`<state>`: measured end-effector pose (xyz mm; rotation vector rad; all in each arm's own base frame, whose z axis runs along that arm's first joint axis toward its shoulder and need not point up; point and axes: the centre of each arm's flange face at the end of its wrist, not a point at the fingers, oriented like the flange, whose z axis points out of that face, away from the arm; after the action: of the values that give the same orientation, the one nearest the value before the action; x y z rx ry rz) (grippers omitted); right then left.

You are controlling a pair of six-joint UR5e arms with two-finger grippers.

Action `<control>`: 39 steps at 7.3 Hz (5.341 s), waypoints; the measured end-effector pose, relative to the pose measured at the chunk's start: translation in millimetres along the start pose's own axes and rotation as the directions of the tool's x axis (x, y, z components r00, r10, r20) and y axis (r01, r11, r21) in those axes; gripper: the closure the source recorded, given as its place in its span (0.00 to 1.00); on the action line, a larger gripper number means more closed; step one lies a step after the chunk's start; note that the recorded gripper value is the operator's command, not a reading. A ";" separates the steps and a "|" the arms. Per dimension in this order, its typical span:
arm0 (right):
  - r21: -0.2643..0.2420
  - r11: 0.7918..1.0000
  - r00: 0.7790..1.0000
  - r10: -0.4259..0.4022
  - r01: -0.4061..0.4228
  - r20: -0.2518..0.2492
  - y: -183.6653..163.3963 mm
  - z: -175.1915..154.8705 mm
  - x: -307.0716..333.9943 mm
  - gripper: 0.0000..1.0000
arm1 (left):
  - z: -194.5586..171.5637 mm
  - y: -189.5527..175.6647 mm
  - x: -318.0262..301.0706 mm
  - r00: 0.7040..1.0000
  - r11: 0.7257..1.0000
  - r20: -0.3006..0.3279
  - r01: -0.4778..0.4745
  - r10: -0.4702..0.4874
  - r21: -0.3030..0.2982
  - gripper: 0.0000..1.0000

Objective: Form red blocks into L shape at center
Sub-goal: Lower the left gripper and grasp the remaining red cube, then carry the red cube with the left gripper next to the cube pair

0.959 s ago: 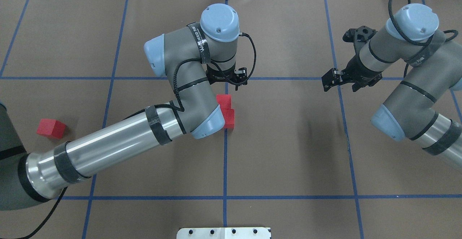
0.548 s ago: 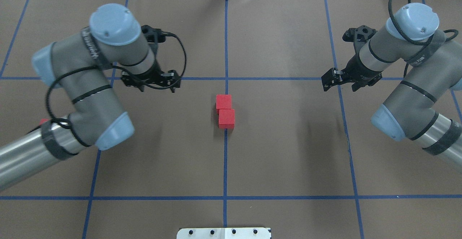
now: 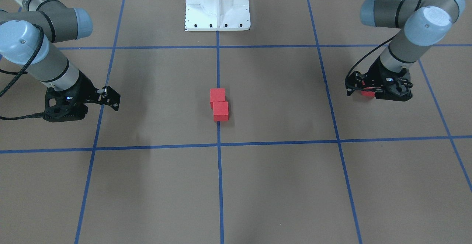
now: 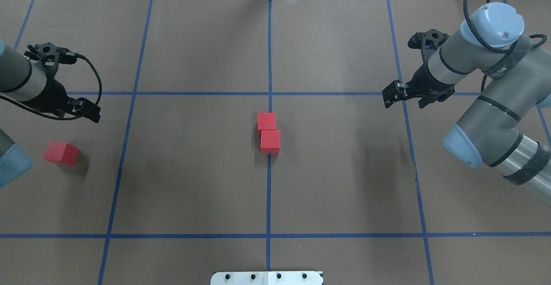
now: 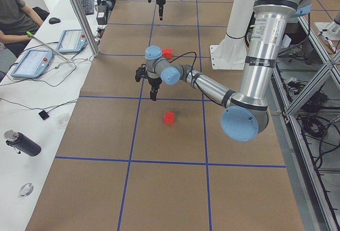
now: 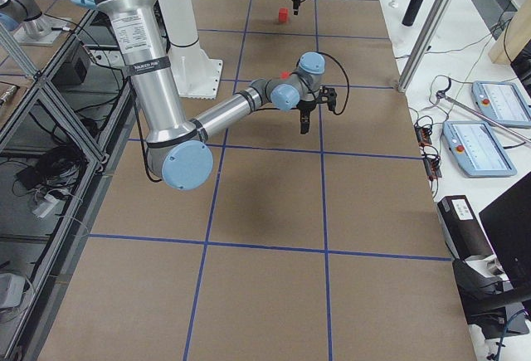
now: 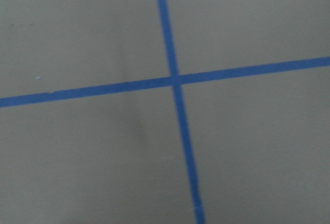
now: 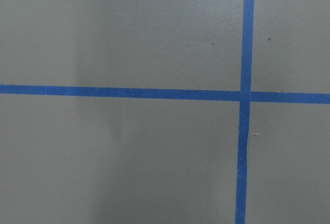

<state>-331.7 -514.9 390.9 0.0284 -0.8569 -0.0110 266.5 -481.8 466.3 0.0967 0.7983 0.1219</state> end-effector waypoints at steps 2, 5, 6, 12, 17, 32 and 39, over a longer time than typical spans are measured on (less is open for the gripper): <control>0.001 1.000 1.000 0.000 0.000 0.000 0.0 -0.2 -0.2 0.00 | 12.6 25.2 -35.8 1.000 1.000 0.015 0.007 -0.007 -0.024 0.01; -0.001 1.000 1.000 0.002 -0.002 -0.002 -0.3 1.0 0.7 0.00 | 32.7 40.7 -63.6 1.000 0.999 0.022 0.015 -0.015 -0.037 0.01; -0.002 1.000 1.000 0.002 -0.002 -0.002 -0.3 1.2 0.7 0.00 | 37.9 40.9 -65.8 1.000 0.999 0.026 0.020 -0.018 -0.044 0.01; -0.003 1.000 1.000 0.002 -0.002 -0.003 -0.1 2.1 0.6 0.00 | 51.0 38.4 -70.2 0.999 0.997 0.035 0.034 -0.032 -0.063 0.05; -0.004 1.000 1.000 0.003 -0.003 -0.003 -0.2 2.7 1.0 0.00 | 52.3 39.4 -65.1 1.000 0.995 0.003 0.031 -0.031 -0.091 0.09; -0.003 1.000 1.000 0.011 -0.011 -0.002 0.5 2.0 -0.1 0.00 | 3.6 -16.6 33.1 0.964 0.966 -0.111 0.229 -0.242 -0.122 1.00; -0.009 1.000 1.000 0.010 -0.010 -0.007 0.8 6.6 0.8 0.00 | 23.6 -65.7 294.8 0.239 0.238 0.049 0.971 -0.970 -0.020 1.00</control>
<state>-336.1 -514.2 395.8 0.0158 -0.8496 -0.0054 492.1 -504.8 265.4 -0.4840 0.6977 -1.1111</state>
